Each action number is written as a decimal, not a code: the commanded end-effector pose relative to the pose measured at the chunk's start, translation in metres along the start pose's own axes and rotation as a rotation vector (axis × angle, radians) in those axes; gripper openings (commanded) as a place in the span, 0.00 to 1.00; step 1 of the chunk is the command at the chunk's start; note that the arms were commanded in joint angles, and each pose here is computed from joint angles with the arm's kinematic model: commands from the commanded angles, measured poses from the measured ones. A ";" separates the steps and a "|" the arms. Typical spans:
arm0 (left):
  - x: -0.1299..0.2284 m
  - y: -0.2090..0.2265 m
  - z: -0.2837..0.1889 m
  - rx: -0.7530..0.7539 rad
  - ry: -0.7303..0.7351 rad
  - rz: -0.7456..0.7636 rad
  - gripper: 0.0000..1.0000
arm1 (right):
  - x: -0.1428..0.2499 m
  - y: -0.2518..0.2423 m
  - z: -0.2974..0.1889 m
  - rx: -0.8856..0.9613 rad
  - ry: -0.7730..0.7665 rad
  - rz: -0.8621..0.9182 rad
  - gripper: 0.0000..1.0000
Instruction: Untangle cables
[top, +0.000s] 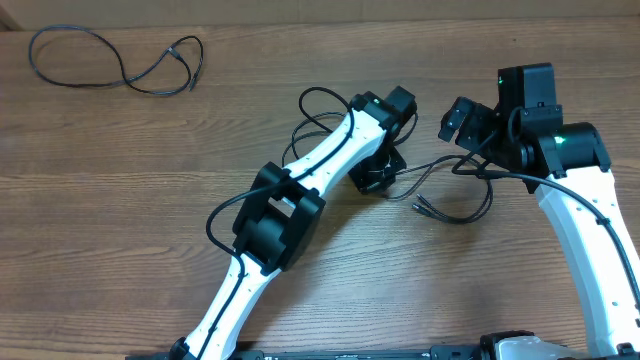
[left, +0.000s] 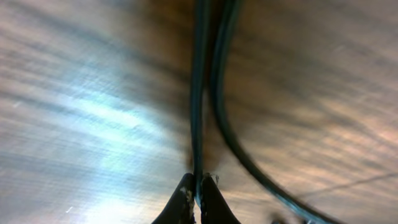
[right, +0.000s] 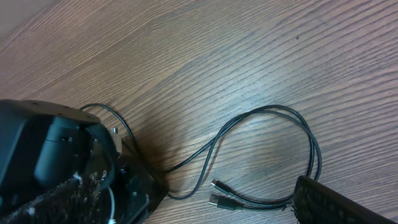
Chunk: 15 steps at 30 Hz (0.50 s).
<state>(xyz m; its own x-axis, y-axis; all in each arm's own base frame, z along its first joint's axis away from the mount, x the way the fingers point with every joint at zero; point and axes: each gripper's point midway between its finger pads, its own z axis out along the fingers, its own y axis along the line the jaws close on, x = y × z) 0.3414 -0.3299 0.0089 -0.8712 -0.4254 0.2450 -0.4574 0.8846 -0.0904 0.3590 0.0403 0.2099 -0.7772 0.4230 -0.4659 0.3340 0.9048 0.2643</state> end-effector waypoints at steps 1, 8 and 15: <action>-0.004 -0.007 -0.044 0.092 0.031 0.033 0.04 | -0.002 -0.002 -0.001 0.008 -0.010 -0.001 1.00; 0.008 -0.014 -0.131 0.236 -0.040 0.134 0.04 | -0.002 -0.002 -0.001 0.008 -0.010 -0.001 1.00; 0.020 -0.013 -0.178 0.320 -0.103 0.163 0.04 | -0.002 -0.002 -0.001 0.008 -0.010 -0.001 1.00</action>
<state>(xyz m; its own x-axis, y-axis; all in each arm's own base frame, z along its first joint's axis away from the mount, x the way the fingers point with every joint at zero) 0.3645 -0.3135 0.1624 -0.9226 -0.3573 0.1453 -0.3856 0.8451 -0.3703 0.3590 0.0403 0.2099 -0.7772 0.4230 -0.4659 0.3340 0.9048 0.2643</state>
